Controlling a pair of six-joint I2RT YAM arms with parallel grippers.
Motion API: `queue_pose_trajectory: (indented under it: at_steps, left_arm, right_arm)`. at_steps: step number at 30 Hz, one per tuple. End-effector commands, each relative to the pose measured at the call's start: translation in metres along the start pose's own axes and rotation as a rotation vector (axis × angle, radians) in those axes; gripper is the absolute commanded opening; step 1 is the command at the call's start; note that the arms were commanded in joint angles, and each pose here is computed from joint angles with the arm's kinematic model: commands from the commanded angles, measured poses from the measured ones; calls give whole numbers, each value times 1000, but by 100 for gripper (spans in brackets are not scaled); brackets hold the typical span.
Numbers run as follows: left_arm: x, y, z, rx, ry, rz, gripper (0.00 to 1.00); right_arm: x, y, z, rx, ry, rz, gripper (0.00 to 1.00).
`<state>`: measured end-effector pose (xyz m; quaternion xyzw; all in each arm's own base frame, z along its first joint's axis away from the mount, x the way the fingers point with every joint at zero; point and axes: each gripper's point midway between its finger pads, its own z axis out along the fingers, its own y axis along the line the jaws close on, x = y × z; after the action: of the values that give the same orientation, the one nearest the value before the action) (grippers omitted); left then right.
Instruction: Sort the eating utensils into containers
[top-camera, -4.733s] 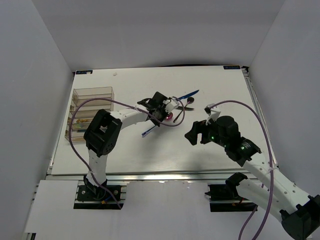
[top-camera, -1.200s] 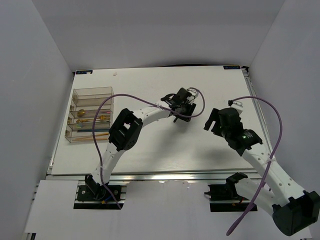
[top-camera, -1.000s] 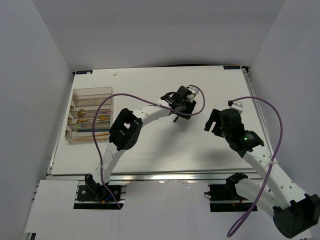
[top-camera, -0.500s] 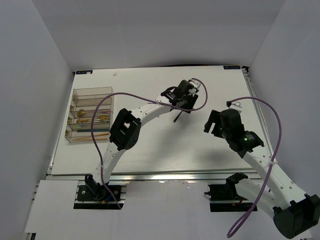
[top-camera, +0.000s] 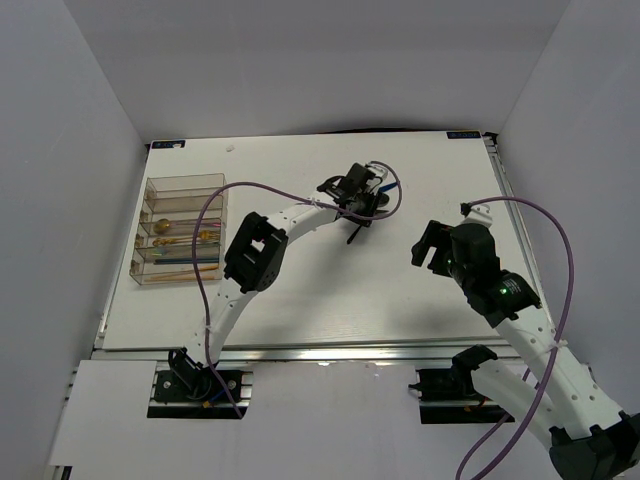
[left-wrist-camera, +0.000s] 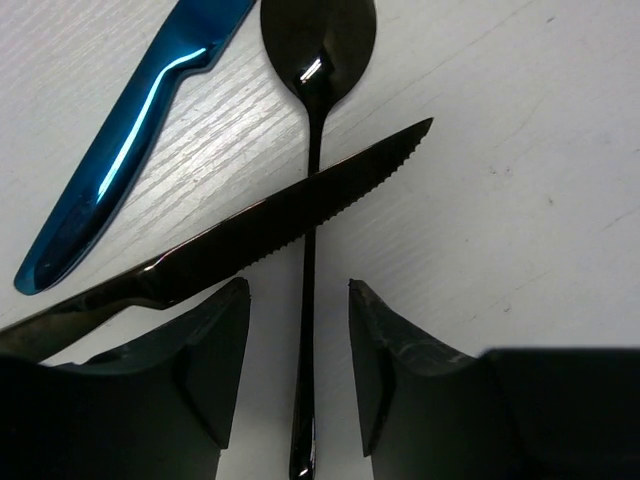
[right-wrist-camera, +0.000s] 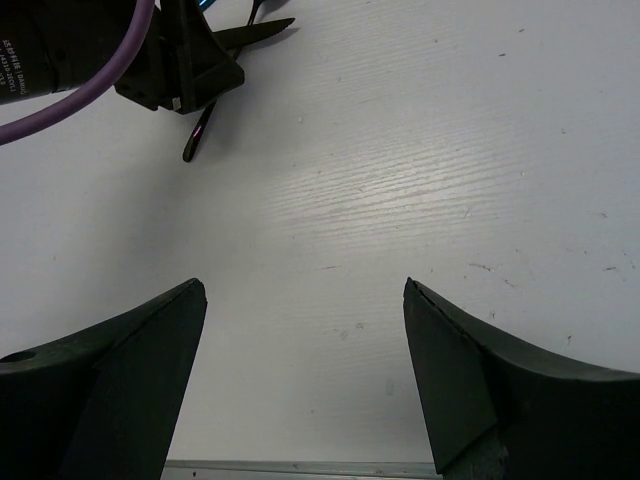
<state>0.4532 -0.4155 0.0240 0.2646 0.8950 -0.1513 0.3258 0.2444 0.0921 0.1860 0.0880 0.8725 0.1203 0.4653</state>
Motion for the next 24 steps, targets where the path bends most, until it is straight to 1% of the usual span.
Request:
queue_pose_trajectory:
  at_steps: [1,3,7,12,13,14,18,19,20,21,24]
  left_arm:
    - [6,-17,7,71,21,-18,53]
    - [14,-19,12,82,39,-24,50]
    - [23,-27,16,76,52,-11,49]
    - [31,-33,18,46,63,18,42]
    - [32,-33,19,37,66,19,40]
    - [34,-27,18,2,75,22,33]
    - [47,-31,17,-14,98,48,30]
    - [51,-38,16,-10,101,59,29]
    - [57,-39,16,-21,108,66,27]
    - [60,-42,15,-21,112,71,21]
    - [76,-55,16,-24,126,91,18]
  right_arm:
    - [-14,5,-6,-19,-36,-2,84]
    - [-14,5,-6,-20,-36,-4,84]
    - [-11,3,-5,-16,-35,-8,85]
    - [-9,2,-4,-19,-35,-13,85]
    - [-9,2,-4,-18,-35,-12,84]
    - [-9,2,-4,-19,-37,-14,85]
    - [-9,1,-6,-22,-45,-11,85]
    - [-9,1,-7,-23,-48,-11,85]
    - [-9,1,-7,-24,-47,-9,84]
    - [-8,1,-7,-25,-47,-10,85]
    - [-9,2,-9,-32,-51,-9,85]
